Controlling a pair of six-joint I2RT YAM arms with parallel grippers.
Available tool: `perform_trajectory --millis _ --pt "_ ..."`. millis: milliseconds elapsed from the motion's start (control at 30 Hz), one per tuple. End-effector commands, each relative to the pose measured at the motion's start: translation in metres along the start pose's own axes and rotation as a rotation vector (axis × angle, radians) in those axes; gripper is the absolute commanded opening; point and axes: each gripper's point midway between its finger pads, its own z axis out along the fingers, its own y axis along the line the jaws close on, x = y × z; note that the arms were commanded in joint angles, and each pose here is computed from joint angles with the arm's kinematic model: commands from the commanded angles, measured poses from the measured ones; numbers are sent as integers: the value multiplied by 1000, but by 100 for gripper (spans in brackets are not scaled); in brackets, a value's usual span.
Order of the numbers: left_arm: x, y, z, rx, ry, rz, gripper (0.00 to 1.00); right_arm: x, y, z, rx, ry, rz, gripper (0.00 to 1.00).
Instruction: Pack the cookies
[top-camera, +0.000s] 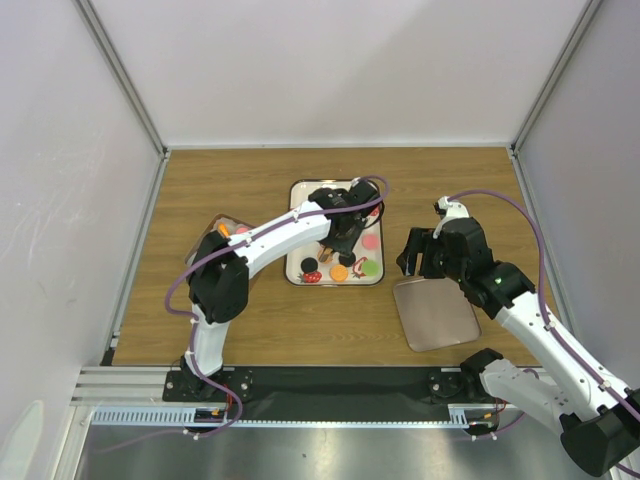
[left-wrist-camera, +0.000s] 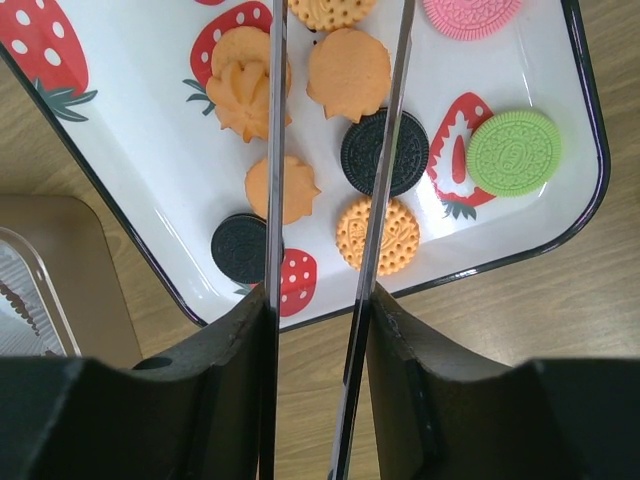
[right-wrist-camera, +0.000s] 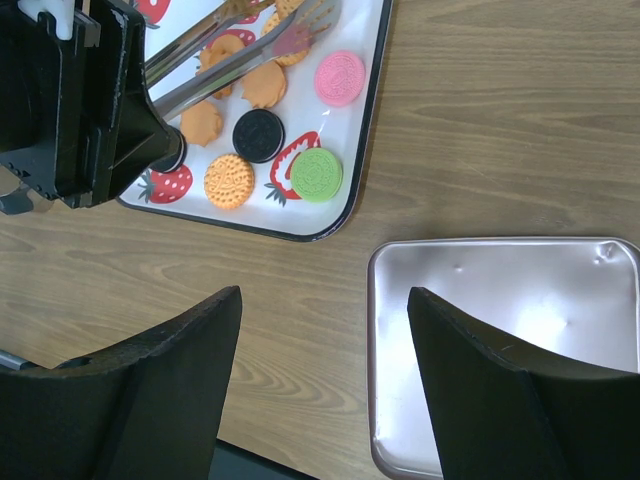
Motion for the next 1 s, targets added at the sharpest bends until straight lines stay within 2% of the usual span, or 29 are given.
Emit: perform_trajectory --millis 0,267,400,433,500,533,567,633,667,800,967 --pt "-31 8 -30 8 -116 -27 43 -2 0 -4 -3 -13 -2 74" --pt "-30 28 -70 41 -194 -115 41 -2 1 -2 -7 -10 -1 74" --pt "-15 47 -94 44 -232 -169 42 0 2 1 -16 3 -2 74" --pt "-1 53 -92 36 -213 -180 42 0 3 1 -20 5 -1 74" --pt "9 71 -111 32 -253 -223 42 1 4 2 -22 12 -5 74" --pt "25 81 -106 17 -225 -246 42 1 4 2 -23 11 -5 74" --pt "32 92 -123 25 -263 -277 42 1 5 3 -25 15 -6 74" --pt "59 109 -117 1 -225 -317 42 1 4 4 -22 18 -7 74" --pt "66 118 -131 8 -264 -350 43 2 4 4 -21 20 -6 74" --pt "118 139 -125 -21 -212 -424 43 7 8 9 -41 52 -9 73" --pt "153 155 -121 -35 -173 -500 43 12 9 12 -39 73 -14 73"
